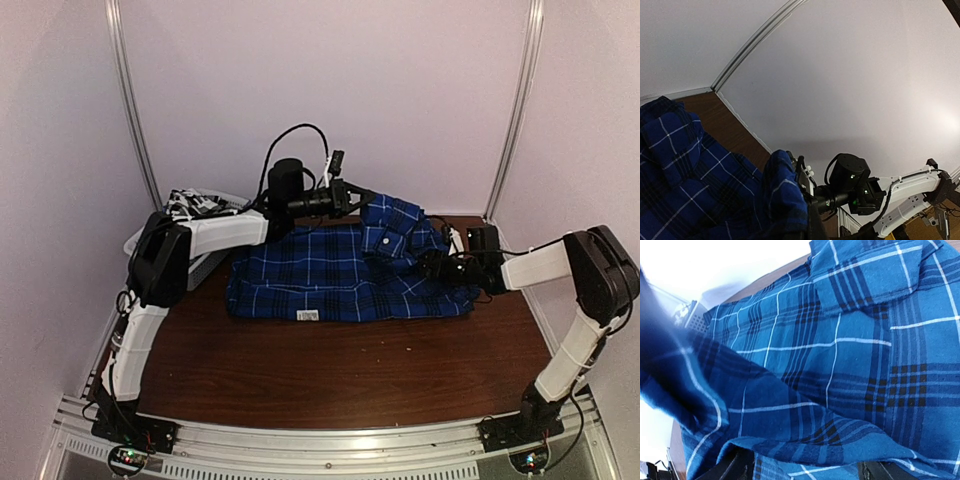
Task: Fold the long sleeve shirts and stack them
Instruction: Smooth out the sleeve at the center of the board.
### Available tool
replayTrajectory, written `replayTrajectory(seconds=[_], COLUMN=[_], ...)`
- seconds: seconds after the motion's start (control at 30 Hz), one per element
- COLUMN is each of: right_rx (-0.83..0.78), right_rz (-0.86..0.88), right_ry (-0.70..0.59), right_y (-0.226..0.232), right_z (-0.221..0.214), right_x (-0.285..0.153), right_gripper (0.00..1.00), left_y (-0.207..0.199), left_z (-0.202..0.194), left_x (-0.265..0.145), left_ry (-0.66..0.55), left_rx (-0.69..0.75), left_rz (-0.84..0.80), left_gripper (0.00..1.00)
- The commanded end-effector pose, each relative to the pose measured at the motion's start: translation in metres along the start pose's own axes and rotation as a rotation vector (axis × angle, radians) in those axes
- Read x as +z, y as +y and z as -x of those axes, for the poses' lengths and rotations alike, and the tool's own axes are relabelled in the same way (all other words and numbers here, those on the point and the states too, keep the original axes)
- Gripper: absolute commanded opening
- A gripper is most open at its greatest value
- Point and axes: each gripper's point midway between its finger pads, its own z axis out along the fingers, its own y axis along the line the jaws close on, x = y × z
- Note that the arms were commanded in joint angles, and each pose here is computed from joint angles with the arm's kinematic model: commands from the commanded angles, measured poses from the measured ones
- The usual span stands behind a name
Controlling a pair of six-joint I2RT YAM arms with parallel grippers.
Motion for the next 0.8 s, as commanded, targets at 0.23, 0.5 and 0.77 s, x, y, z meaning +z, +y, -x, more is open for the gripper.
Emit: replayTrajectory(seconds=[0.23,0.5,0.77], right_rx=[0.064,0.034,-0.091], right_rz=[-0.182,-0.206,-0.002], right_ry=[-0.093,-0.132,-0.168], right_y=[-0.044,-0.047,0.016], right_z=[0.021,0.019,0.021], right_x=[-0.004,-0.027,-0.071], right_gripper=[0.71,0.72,0.77], left_y=[-0.040,-0.044,-0.045], left_z=[0.023,0.023,0.019], left_x=[-0.010,-0.006,-0.005], left_ry=[-0.044,-0.026,-0.009], left_rx=[0.112,0.101,0.099], left_rz=[-0.072,-0.120,-0.127], left_gripper=[0.00,0.00,0.00])
